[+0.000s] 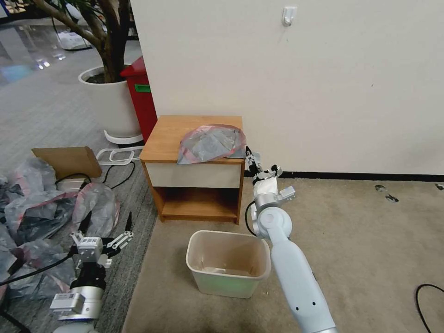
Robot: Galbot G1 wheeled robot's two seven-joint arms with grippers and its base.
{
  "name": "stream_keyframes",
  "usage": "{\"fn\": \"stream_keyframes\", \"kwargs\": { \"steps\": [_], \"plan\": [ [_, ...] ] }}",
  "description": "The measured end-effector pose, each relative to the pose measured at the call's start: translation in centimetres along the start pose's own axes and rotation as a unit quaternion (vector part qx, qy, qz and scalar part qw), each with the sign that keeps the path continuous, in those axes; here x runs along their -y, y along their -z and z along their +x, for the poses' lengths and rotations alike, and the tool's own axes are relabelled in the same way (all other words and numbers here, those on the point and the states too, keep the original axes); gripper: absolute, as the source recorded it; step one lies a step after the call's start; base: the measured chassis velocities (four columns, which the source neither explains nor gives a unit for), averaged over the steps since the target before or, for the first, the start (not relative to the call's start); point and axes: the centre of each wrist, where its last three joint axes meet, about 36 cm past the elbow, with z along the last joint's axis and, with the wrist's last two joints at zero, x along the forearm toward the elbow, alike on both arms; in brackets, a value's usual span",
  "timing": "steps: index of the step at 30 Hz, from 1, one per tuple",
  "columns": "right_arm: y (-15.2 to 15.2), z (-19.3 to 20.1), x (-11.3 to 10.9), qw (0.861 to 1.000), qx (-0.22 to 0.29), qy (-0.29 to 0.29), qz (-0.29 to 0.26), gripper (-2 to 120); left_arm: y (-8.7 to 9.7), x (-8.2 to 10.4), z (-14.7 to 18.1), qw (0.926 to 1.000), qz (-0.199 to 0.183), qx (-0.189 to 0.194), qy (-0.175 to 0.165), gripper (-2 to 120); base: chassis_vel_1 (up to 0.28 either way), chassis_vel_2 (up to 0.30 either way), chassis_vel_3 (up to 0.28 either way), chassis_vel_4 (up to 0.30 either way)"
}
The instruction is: Pick up the garbage bag from the table and place it over the trash can.
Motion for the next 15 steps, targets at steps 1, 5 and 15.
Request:
{"fn": "stream_keyframes", "kwargs": {
  "steps": [1, 5, 15],
  "plan": [
    [0.00, -0.02, -0.03, 1.000, 0.001, 0.001, 0.000, 30, 0.00, 0.00, 0.01, 1.0000, 0.000, 0.000, 0.000, 100, 0.000, 0.000, 0.000, 0.000],
    [0.02, -0.01, -0.02, 1.000, 0.001, 0.004, 0.002, 14, -0.09, -0.03, 0.11, 1.0000, 0.000, -0.002, 0.001, 100, 0.000, 0.000, 0.000, 0.000],
    [0.25, 0.71, -0.87, 1.000, 0.002, 0.017, 0.005, 0, -0.42, 0.01, 0.26, 1.0000, 0.002, -0.001, 0.007, 100, 0.000, 0.000, 0.000, 0.000]
  ]
}}
